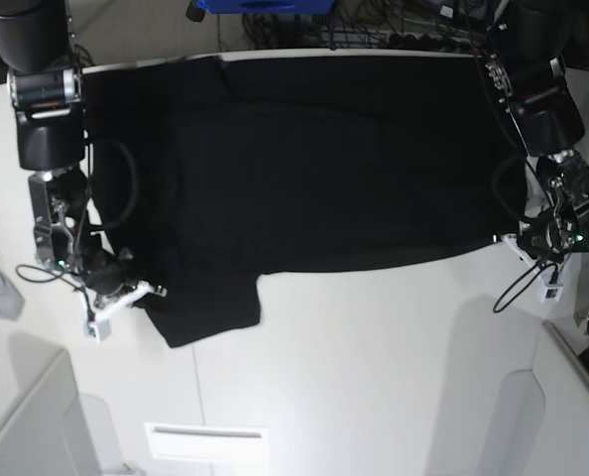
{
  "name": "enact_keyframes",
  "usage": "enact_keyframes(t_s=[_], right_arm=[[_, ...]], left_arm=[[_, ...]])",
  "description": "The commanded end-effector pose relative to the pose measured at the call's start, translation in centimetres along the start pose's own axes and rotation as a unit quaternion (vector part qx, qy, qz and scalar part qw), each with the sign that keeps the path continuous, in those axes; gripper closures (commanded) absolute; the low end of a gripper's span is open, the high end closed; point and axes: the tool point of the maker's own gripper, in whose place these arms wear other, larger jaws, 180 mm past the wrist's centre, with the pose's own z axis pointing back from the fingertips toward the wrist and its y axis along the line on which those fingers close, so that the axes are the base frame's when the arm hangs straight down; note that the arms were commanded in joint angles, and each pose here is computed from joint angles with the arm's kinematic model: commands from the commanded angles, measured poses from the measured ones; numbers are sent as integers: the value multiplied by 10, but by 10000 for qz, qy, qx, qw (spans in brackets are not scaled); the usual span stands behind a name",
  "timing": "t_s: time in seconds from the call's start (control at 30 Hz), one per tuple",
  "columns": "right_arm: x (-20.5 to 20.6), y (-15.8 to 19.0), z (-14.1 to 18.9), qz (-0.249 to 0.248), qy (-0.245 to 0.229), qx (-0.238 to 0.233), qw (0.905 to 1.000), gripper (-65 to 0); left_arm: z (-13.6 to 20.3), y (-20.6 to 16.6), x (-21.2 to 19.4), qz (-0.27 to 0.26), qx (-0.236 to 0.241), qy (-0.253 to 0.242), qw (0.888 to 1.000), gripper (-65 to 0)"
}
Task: Fold the T-shirt properly
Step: 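Lift the hem with both grippers and fold it onto the shoulders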
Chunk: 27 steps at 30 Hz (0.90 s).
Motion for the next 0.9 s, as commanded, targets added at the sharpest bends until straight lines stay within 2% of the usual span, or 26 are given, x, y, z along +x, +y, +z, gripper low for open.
enact_keyframes(t_s=[0.0,0.13,0.27,0.43,0.53,0.7,0.87], right_arm=[[17,-1,9,108,-246,34,9996,0],[5,-12,26,0,-398,-7,9992,0],[1,-21,47,-148,-532,-51,9985,0],[4,-12,73,-17,-817,40,9967,0],[3,-2,87,97,-846,118,9963,0],[5,0,112,40,-931,90,9956,0],[8,3,121,87,-897,94,9959,0]], left_arm=[[15,14,11,-54,163,-234,9996,0],[42,34,-5,-211,360,-309,9987,0],[63,45,-20,-655,509,-177,9964,0],[88,56,-25,-663,857,-161,9940,0],[100,52,-24,-639,745,-258,9948,0],[120,38,-17,-723,527,-728,9933,0],[128,27,-8,-818,412,-949,9913,0]])
